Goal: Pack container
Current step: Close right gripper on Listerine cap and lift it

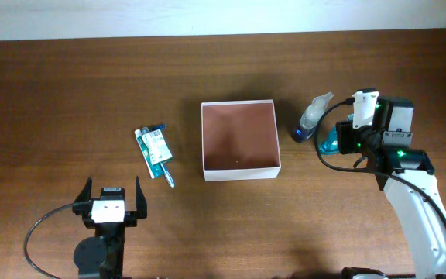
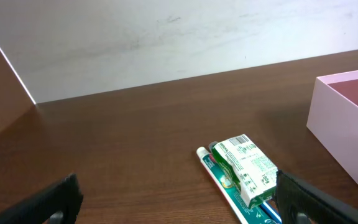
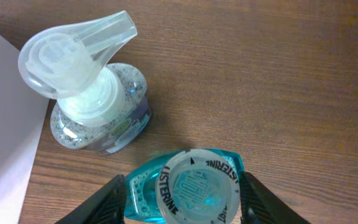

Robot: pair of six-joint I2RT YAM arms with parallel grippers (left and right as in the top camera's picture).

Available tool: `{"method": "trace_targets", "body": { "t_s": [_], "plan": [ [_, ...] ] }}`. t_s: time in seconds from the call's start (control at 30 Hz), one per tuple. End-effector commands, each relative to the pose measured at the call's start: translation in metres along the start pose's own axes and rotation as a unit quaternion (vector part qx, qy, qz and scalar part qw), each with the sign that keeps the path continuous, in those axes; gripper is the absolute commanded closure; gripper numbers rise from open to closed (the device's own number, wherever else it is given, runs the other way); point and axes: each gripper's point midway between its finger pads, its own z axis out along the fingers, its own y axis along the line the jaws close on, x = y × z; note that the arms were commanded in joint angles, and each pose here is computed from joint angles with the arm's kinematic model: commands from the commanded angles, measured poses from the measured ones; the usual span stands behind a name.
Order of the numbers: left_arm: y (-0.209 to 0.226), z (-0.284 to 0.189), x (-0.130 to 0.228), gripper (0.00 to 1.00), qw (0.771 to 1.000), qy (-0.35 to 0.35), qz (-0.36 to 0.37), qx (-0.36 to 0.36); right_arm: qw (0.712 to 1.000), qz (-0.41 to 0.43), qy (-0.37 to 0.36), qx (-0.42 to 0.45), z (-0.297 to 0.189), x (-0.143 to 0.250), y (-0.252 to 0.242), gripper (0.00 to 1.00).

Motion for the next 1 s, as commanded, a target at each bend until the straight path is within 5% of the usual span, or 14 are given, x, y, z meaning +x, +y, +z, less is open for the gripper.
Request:
{"method": "trace_targets", "body": {
  "t_s": [0.0,0.33,0.6,0.97],
  "plan": [
    [0.0,0.0,0.001,0.01,1.0,-0.001,0.008,-0.001,1.0,-0.009,-0.011,-0.004,-0.003,-0.009,0.0,0.47],
    [0.0,0.0,0.001,0.01,1.0,-0.001,0.008,-0.001,1.0,-0.008,-0.01,-0.004,0.018,-0.01,-0.002,0.48],
    [0.0,0.0,0.001,0.01,1.0,-0.001,0.008,-0.001,1.0,-0.007,-0.018,-0.002,0.017,-0.014,-0.003,0.74],
    [0.0,0.0,0.001,0.01,1.0,-0.001,0.008,-0.001,0.996,-0.009,-0.083,0.01,-0.036,-0.039,-0.003,0.75]
  ]
}}
